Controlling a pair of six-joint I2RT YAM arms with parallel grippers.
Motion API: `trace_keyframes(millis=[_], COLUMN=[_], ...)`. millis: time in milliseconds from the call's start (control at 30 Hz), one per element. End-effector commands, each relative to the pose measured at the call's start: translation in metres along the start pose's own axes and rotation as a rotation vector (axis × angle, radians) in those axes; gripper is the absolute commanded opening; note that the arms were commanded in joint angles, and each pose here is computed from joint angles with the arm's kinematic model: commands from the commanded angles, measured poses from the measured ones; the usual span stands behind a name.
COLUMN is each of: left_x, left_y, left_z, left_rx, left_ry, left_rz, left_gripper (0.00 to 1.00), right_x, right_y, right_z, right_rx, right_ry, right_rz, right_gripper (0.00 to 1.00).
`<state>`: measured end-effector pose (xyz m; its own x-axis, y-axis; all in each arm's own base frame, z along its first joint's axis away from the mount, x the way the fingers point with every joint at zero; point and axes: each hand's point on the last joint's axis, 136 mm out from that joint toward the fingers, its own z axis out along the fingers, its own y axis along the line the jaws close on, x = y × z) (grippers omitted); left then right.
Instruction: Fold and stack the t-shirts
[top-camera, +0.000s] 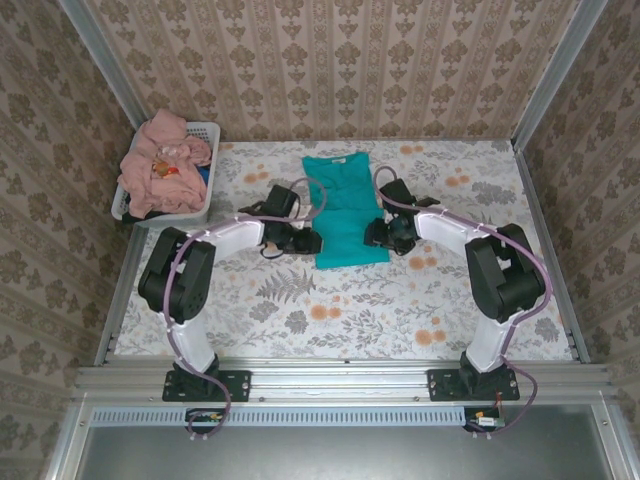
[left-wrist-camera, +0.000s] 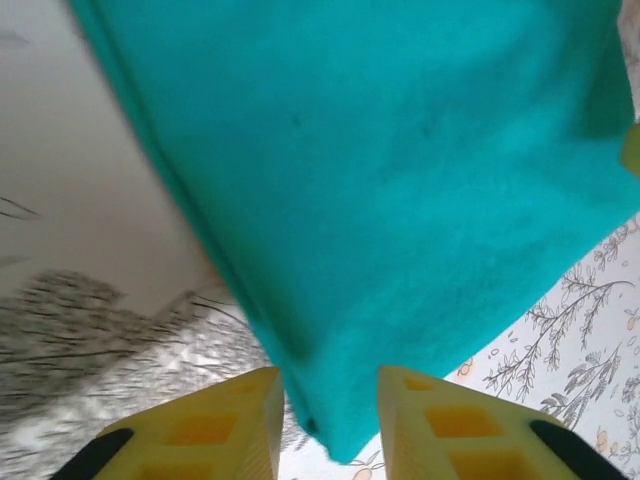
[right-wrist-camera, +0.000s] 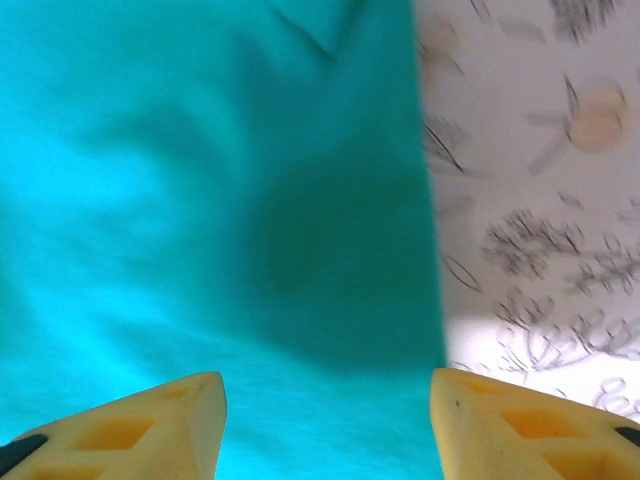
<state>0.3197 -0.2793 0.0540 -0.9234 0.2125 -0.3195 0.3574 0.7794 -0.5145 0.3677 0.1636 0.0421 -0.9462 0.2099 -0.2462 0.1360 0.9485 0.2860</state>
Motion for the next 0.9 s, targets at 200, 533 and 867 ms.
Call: trace_keyframes(millis=[200,533,867], left_x=[0.011,0.048,0.071], left_y=[-0.017,-0.002,0.000], left_z=[0.025,0.041,0.023], left_rx=[0.085,-0.001,-0.014], left_ry=[-0.071,0.024,0.037], left_rz=[-0.078,-0.090,-0.092], left_gripper=[0.45,0.40,0.01], right_x=[0.022,0.038,0.047], right_y=[-0.002,-0.011,-0.007], right_z=[0.013,0.007,-0.003], right_rx=[-0.043,-0.050,-0.080], right_ry=[0.031,0.025,0.028], right_rz=[0.029,0.045,0.038], right_gripper=[0.57,0.55,0.25])
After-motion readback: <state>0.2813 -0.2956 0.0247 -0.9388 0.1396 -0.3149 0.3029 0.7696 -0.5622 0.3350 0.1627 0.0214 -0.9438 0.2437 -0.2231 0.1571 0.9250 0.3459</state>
